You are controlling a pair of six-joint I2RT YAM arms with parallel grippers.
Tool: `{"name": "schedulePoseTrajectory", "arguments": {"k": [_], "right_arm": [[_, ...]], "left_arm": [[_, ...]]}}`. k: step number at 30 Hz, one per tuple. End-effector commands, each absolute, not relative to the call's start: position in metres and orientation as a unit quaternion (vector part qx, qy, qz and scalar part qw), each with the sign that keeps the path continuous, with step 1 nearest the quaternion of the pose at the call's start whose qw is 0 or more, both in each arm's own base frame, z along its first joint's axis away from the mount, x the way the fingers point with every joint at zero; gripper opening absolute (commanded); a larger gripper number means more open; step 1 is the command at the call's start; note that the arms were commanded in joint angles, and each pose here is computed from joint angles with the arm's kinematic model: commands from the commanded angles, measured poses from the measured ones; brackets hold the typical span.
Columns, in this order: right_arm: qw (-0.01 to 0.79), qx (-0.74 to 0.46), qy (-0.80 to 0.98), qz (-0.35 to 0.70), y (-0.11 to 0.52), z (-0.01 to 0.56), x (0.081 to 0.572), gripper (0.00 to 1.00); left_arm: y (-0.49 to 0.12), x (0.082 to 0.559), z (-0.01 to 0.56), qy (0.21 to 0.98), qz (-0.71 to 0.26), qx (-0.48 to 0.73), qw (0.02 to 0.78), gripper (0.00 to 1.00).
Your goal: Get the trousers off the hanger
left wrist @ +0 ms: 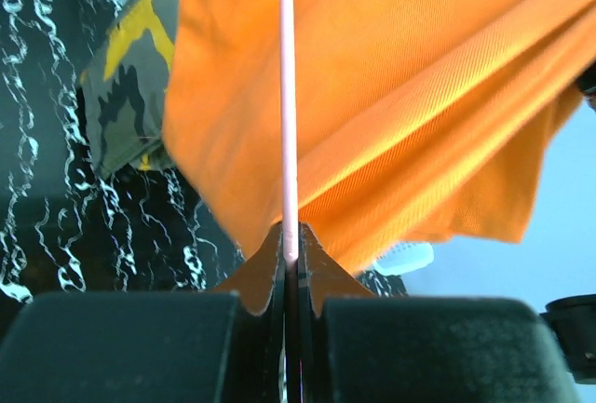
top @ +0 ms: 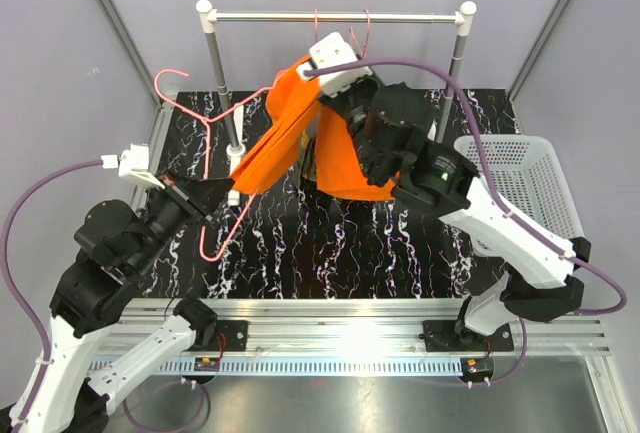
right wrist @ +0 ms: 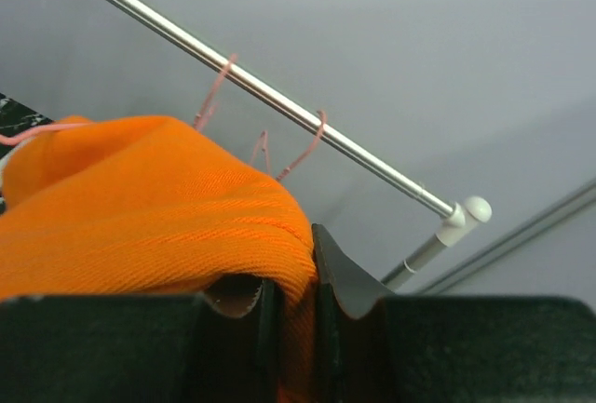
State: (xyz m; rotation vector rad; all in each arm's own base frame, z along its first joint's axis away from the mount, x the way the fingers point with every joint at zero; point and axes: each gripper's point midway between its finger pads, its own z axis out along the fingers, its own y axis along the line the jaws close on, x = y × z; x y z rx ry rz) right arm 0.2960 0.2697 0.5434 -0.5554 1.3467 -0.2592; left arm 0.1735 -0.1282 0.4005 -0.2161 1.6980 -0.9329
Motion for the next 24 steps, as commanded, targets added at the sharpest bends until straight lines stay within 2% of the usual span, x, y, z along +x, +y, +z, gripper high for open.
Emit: {"name": "schedulePoseTrajectory", "arguments": {"k": [1,7,10,17,24], "right_arm": [[0.801,-0.023,0.594,-0.066,0.144,0.622,0.28,0.0],[0.801,-0.023,0.596,-0.056,0.127,0.604,0.28,0.0],[0.8,-0.027,0.597,-0.053,0.126,0.602,0.277,0.0],[0.829,0.012,0.558,-0.044,0.08,0.669,0.246,0.0],[0.84,0.063,0.538,-0.039,0.032,0.703,0.217,0.0]], "left_arm": [[-0.12,0.17,0.4,0.724,-0.392,-0.113,0.557,0.0],[-0.123,0.164,0.408,0.694,-0.437,-0.134,0.556,0.0],[-0.126,0.171,0.404,0.701,-0.429,-0.135,0.554,0.0],[-0.118,0.19,0.367,0.737,-0.361,-0.148,0.552,0.0],[-0.11,0.198,0.333,0.771,-0.298,-0.137,0.547,0.0]]}}
